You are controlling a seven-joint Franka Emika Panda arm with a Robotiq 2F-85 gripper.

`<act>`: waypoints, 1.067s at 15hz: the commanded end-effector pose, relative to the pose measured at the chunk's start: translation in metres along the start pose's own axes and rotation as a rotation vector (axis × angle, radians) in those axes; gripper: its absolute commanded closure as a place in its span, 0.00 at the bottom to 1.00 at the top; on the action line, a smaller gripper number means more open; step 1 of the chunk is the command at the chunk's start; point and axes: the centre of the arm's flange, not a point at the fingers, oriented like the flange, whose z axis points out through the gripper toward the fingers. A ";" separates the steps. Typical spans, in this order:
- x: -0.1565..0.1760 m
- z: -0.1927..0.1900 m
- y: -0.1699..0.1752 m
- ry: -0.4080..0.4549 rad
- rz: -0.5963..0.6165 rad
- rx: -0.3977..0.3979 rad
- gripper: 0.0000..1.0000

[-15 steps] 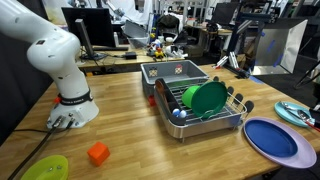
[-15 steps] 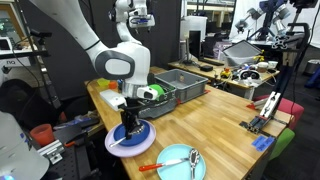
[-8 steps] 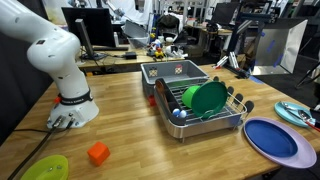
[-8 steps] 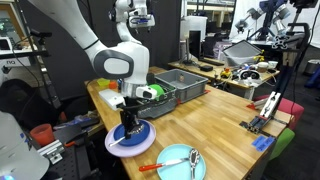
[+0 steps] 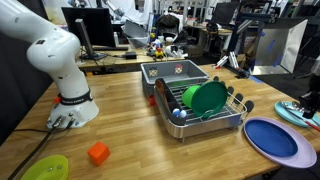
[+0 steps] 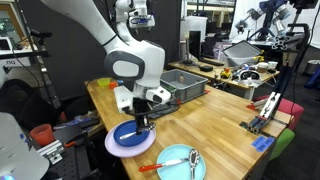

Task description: Pick the spoon and put it on the light blue plate

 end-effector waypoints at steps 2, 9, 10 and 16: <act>0.044 -0.006 0.049 -0.004 0.213 0.086 0.99; 0.062 0.003 0.106 -0.033 0.348 0.095 0.95; 0.067 0.006 0.112 -0.041 0.363 0.103 0.95; 0.074 0.009 0.113 -0.055 0.375 0.110 0.95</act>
